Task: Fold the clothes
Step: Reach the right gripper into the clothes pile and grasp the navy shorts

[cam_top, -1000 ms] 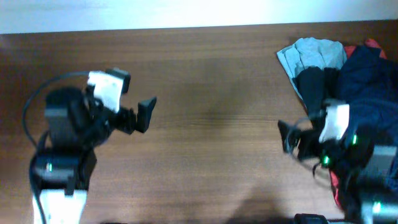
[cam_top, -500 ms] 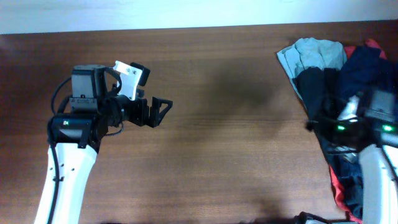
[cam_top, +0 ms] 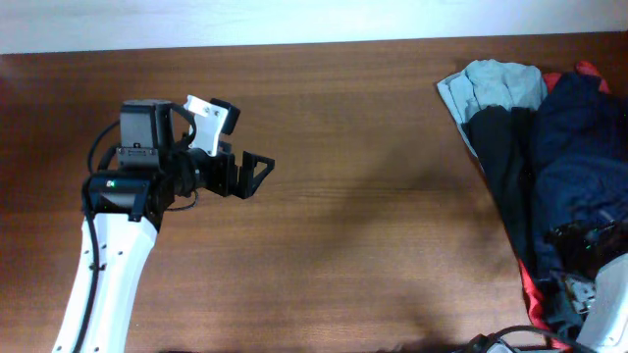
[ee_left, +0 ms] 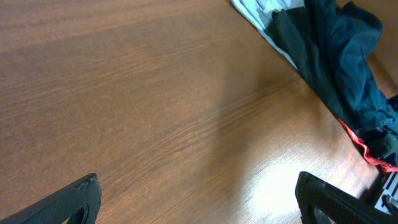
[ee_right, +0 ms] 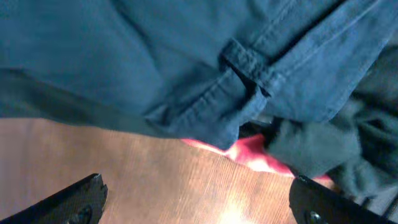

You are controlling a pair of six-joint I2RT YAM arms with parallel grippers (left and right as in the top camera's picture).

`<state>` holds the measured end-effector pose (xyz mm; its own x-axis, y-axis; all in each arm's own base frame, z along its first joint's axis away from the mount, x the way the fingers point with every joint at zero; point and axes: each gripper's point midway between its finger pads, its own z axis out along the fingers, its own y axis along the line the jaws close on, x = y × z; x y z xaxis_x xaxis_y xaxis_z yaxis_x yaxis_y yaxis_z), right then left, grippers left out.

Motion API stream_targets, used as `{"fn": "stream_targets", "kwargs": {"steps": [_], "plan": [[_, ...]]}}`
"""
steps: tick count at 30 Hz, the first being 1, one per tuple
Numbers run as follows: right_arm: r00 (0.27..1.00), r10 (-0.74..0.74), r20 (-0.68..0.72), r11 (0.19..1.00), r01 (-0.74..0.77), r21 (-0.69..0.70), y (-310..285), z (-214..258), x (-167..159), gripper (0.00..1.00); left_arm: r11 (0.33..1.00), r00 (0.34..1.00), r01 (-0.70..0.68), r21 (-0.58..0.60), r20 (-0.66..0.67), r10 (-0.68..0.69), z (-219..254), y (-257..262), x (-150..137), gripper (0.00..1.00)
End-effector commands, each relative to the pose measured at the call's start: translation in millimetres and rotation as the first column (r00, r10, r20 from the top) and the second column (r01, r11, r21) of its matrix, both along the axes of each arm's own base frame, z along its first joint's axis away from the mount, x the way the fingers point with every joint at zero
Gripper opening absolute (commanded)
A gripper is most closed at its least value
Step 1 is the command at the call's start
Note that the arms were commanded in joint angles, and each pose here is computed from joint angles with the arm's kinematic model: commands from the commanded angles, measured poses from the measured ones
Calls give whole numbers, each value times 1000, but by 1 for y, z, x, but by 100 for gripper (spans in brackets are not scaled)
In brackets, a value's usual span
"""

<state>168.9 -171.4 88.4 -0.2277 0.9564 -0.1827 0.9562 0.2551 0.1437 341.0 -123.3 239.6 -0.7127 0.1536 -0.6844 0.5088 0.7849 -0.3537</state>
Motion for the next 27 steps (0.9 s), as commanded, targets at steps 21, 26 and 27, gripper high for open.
{"fn": "stream_targets", "kwargs": {"steps": [21,26,27], "plan": [[974,78,212,995,-90,50,4,-38,43,36,1000,1000,14,-14,-8,-14,0,-4,3,99],[981,66,183,998,-61,-35,-7,-21,35,93,1000,1000,14,-14,-8,-14,0,-4,3,99],[986,57,157,998,-51,-43,-9,-23,30,96,1000,1000,14,-14,-8,-14,0,-4,3,99]]}}
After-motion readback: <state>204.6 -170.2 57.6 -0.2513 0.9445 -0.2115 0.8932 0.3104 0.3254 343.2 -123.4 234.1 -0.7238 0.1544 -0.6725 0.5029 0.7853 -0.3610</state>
